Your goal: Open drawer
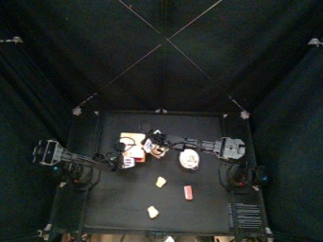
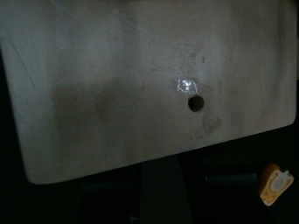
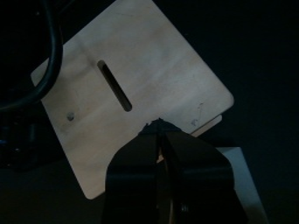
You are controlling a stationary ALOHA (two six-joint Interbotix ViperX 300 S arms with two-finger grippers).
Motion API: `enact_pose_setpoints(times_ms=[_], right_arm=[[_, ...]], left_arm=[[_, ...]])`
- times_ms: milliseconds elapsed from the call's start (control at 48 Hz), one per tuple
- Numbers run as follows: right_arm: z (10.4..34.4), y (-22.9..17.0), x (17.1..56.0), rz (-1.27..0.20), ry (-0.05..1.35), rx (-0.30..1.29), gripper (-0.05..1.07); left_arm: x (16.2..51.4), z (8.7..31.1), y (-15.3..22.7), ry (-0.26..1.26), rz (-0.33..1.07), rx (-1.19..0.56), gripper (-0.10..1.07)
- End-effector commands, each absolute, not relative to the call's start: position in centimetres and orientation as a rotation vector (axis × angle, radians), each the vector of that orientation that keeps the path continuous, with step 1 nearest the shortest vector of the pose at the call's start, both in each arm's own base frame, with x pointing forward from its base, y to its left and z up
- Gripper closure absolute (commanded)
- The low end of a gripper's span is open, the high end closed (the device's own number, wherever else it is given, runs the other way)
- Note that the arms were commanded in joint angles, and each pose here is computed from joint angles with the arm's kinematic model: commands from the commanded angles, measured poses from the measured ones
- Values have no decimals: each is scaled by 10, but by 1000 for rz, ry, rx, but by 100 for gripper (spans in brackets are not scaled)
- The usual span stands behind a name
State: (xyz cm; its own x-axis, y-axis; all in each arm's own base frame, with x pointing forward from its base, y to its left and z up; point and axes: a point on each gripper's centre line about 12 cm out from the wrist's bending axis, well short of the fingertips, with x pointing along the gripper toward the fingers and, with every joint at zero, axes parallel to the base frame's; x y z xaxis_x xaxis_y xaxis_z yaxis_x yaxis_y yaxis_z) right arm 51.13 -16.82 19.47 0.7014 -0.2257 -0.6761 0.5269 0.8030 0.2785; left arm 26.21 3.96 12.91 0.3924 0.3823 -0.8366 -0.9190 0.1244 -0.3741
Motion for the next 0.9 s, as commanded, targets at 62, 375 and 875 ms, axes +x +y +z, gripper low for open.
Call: enact_pose_setpoints(times_ms=[62,375,875], right_arm=[[212,-171,511,-436,643,476,67],[212,-172,510,-441,652,483,67],[216,-173,512,-441,642,486,67]], left_arm=[[265,133,37,639,1031,-1030,52],[264,130,13,677,1002,-1040,53],[258,136,-24,688,993,-1047,53]])
